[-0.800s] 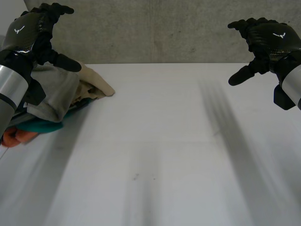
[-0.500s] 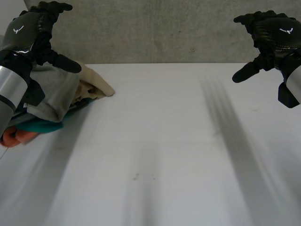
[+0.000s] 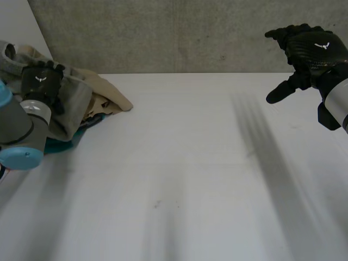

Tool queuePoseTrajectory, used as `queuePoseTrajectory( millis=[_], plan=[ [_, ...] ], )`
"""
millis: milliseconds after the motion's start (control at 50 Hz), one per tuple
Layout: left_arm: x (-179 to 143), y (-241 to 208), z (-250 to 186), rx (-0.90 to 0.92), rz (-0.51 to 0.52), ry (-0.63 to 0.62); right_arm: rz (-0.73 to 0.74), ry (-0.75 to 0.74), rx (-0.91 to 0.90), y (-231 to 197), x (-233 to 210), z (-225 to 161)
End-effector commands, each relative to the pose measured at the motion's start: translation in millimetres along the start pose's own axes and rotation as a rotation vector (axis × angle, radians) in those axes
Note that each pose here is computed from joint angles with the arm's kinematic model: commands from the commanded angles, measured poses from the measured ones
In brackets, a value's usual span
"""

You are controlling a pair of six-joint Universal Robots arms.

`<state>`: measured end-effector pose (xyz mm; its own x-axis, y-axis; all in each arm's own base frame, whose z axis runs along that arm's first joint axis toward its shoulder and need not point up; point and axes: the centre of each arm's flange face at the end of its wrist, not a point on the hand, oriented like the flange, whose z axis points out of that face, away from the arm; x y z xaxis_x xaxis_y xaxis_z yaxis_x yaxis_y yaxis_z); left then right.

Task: Fold the laundry.

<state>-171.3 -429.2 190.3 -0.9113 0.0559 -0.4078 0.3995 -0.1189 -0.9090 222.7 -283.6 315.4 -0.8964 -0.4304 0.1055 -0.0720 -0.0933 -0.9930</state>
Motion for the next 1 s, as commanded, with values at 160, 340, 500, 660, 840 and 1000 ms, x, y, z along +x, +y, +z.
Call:
queuePoseTrajectory(
  millis=[160, 340, 500, 660, 840, 1000],
  plan=[
    [23, -50, -10, 0.148, -0.041, 0.02, -0.041, 0.0, -0.012, 4, 0, 2],
    [72, -163, -83, 0.361, -0.344, 0.233, -0.045, 0.023, 0.007, -2, 6, 4],
    [160, -173, -147, 0.284, -0.521, 0.577, -0.05, 0.033, 0.027, -8, 8, 2],
    [237, -134, -173, 0.147, -0.532, 0.79, -0.076, 0.029, 0.017, -5, 8, 5],
    [184, -156, -162, 0.191, -0.509, 0.694, -0.17, 0.014, -0.052, 7, 8, 10],
    [114, -126, -138, 0.12, -0.33, 0.513, -0.299, -0.059, -0.231, 17, 0, -6]
  ],
)
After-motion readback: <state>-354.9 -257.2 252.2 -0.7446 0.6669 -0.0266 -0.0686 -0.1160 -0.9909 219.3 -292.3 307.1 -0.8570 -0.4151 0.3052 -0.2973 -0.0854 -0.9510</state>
